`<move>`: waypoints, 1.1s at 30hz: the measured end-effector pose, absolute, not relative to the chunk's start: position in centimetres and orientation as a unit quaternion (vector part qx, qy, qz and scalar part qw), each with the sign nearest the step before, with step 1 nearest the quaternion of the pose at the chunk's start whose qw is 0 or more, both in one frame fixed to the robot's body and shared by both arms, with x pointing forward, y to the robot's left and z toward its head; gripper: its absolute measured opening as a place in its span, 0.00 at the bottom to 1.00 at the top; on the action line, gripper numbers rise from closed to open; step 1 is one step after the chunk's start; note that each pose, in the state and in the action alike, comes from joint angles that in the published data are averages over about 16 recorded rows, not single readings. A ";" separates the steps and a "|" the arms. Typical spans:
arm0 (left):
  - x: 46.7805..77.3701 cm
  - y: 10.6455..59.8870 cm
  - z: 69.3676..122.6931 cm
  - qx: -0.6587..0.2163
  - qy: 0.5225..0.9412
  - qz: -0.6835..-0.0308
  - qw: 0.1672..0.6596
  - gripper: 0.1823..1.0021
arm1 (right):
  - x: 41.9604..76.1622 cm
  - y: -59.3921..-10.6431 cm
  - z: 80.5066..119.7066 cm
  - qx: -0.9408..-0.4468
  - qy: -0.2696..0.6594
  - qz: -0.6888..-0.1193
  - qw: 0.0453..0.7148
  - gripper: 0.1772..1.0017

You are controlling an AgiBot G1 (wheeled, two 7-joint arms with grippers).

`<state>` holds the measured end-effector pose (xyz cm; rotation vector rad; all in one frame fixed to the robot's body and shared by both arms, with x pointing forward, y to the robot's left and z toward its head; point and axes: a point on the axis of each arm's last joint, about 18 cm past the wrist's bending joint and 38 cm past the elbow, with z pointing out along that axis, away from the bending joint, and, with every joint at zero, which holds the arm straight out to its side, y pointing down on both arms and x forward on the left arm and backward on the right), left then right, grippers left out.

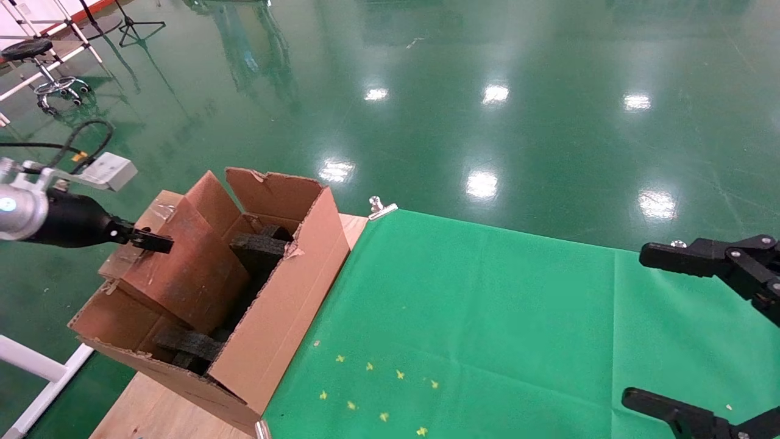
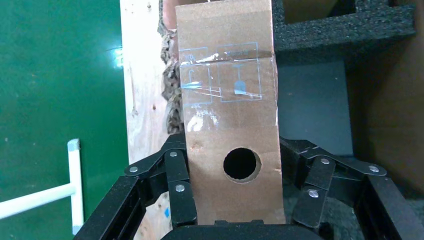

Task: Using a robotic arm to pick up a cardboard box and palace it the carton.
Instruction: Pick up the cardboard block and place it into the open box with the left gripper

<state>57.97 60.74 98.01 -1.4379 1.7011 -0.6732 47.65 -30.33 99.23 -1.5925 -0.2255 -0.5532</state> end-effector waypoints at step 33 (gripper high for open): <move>61.8 59.5 91.0 -0.637 0.645 -0.213 0.364 0.27 | 47.7 -30.3 99.2 -0.704 -0.099 -0.244 0.660 1.00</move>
